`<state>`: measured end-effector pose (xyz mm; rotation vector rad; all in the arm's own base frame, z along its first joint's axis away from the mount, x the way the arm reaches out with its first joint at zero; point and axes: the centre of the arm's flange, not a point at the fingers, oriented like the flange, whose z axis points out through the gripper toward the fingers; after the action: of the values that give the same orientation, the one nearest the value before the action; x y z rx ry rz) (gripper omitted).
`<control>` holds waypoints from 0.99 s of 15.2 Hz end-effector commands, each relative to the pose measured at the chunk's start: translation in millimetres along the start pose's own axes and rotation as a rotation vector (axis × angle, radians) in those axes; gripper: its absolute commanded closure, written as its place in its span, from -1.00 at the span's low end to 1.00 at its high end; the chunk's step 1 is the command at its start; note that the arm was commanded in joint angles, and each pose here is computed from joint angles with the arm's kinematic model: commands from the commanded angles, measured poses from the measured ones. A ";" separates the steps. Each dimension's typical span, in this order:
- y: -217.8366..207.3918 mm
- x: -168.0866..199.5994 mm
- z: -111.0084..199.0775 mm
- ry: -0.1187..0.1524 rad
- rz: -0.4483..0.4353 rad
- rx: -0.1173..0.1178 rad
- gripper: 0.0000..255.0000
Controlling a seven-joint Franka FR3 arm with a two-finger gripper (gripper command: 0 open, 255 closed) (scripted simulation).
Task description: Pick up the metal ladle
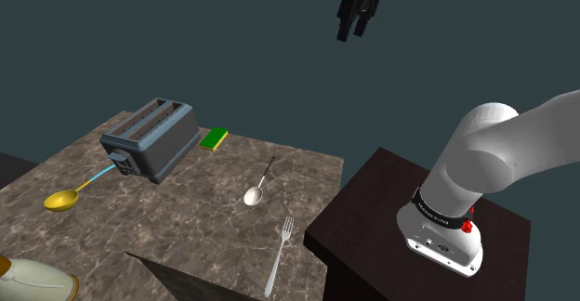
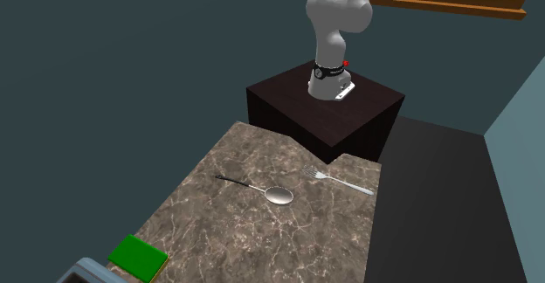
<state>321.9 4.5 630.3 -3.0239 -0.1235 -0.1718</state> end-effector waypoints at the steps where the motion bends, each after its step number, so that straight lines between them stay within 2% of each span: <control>1: 0.0 0.0 0.0 0.000 0.000 0.000 -1.00; 15: -47.5 33.2 176.0 0.003 0.398 -0.015 -1.00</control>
<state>365.9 70.9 478.7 -2.9929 0.4292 -0.1390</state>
